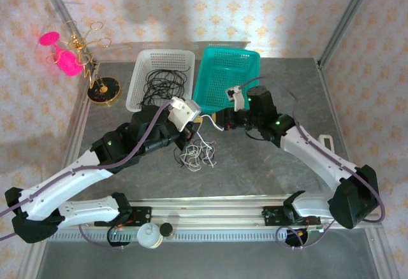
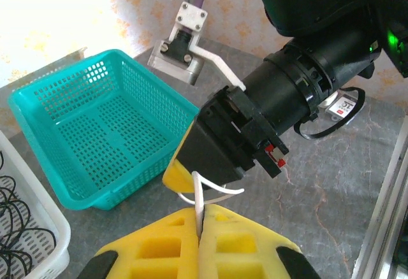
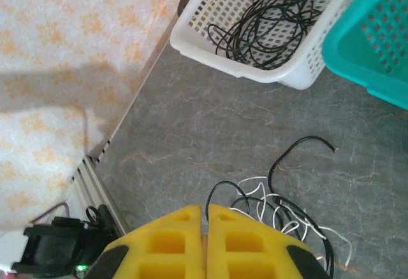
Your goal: Untangle the cables
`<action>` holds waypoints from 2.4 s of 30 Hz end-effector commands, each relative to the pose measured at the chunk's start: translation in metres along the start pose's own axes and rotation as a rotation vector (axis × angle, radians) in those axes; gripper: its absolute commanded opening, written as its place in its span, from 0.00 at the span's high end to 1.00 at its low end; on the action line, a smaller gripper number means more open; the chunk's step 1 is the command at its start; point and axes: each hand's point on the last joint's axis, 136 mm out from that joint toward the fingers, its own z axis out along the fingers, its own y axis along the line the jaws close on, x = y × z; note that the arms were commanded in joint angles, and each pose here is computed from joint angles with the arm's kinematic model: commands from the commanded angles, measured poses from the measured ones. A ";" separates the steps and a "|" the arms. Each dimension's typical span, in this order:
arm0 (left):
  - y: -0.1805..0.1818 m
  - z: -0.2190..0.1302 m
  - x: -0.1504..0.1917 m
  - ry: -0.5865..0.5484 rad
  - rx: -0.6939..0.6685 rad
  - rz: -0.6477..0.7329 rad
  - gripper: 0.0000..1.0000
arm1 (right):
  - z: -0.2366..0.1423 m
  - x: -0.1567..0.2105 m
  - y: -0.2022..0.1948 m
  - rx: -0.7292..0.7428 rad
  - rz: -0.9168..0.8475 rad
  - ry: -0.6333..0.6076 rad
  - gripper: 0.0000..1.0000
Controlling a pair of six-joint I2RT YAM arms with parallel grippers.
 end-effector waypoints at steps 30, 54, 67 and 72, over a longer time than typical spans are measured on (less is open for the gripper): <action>0.122 -0.023 0.013 -0.243 -0.694 -0.133 1.00 | -0.094 -0.079 0.014 -0.016 0.060 -0.278 0.96; 0.150 -0.065 -0.079 -0.310 -0.773 0.050 1.00 | -0.098 -0.079 0.041 -0.197 -0.204 -0.402 0.78; 0.131 -0.039 -0.102 -0.292 -0.626 0.134 1.00 | -0.091 -0.069 0.062 -0.293 -0.371 -0.422 0.48; 0.125 -0.032 -0.103 -0.294 -0.585 0.145 1.00 | -0.065 -0.065 0.075 -0.336 -0.311 -0.427 0.40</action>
